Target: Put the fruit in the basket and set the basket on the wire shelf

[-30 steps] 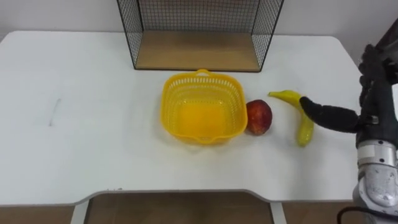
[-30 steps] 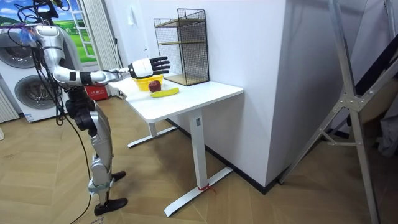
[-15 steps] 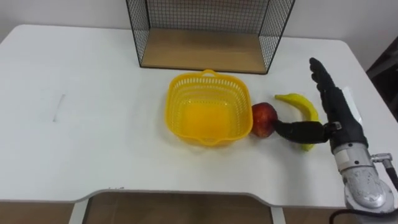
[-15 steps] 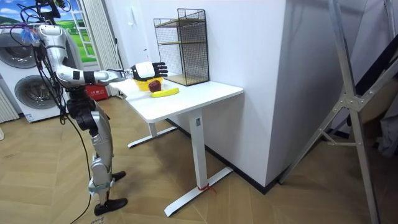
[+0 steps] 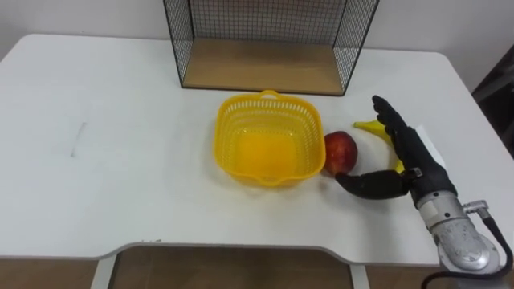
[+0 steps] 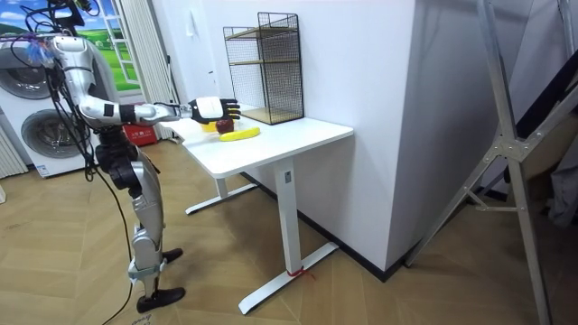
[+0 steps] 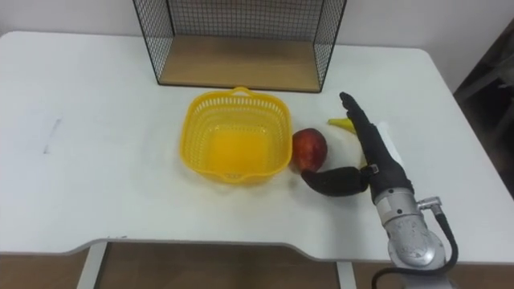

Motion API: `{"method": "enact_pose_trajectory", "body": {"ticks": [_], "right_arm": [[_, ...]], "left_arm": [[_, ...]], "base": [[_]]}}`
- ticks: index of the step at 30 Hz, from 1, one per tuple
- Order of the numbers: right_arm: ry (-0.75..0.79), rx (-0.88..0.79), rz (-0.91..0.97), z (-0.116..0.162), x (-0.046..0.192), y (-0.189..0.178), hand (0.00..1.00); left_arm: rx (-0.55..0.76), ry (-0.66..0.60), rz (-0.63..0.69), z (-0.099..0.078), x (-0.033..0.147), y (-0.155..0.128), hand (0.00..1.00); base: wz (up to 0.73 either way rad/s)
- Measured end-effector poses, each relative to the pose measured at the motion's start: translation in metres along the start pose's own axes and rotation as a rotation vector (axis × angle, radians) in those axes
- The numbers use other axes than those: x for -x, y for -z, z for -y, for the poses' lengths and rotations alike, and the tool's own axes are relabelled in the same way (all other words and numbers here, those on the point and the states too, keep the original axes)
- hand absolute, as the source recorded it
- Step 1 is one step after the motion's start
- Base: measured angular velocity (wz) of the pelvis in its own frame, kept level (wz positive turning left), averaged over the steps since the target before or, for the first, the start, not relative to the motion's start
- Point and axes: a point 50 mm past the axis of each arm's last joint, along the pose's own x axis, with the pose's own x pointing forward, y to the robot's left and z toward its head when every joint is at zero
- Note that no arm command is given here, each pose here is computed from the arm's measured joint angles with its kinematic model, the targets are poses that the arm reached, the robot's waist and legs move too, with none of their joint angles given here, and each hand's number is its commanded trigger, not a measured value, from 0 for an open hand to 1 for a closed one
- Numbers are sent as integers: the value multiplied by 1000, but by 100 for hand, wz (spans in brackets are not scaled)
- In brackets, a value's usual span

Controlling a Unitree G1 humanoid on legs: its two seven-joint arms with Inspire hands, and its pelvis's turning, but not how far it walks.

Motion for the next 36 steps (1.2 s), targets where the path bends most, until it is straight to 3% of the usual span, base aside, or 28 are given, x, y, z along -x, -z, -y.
{"method": "enact_pose_trajectory", "body": {"ticks": [13,27,36], "right_arm": [[-50,5,-89,-4,-3,19,0],[-33,4,-70,1,-22,9,0],[-68,20,-77,-10,-30,8,0]], "left_arm": [[-1,6,42,-3,-2,-13,0],[-3,-5,36,-5,-2,-10,0],[-7,-10,31,-7,-2,-11,0]], "base": [[2],[2],[1]]}}
